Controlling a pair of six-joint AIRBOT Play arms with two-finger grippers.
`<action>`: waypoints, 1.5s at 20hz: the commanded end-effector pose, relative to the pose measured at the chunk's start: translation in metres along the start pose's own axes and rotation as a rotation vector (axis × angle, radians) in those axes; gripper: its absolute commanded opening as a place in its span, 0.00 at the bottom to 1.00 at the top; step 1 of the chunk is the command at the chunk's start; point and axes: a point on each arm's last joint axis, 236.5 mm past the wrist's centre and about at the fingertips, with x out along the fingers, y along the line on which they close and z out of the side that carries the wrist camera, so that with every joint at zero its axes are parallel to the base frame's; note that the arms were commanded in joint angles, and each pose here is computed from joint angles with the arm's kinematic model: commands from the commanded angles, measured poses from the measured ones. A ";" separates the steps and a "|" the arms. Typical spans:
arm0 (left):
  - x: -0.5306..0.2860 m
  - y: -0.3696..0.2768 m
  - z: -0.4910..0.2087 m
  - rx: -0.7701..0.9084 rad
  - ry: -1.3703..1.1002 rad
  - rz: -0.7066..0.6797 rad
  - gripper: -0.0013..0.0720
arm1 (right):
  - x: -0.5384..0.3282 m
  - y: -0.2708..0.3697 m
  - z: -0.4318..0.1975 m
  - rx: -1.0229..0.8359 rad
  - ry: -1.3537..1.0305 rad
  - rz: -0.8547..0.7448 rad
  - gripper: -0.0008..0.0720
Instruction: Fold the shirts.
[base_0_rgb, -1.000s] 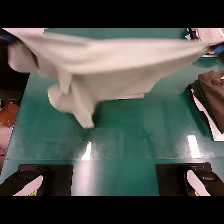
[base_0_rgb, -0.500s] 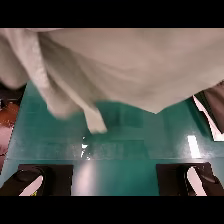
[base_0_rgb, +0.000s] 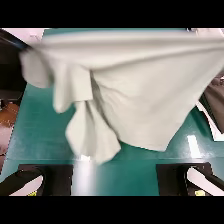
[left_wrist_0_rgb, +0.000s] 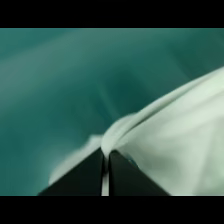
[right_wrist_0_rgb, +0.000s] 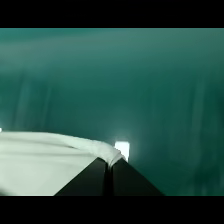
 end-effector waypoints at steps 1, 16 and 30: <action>0.117 -0.005 -0.067 -0.071 0.322 -0.169 0.05 | 0.109 -0.020 -0.057 0.070 0.359 0.041 0.04; 0.215 0.085 -0.039 -0.296 0.214 -0.048 0.60 | 0.244 -0.043 -0.005 0.065 0.266 0.027 0.63; 0.200 -0.004 -0.239 -0.697 0.497 -0.384 0.60 | 0.170 0.022 -0.111 -0.093 0.327 0.095 0.63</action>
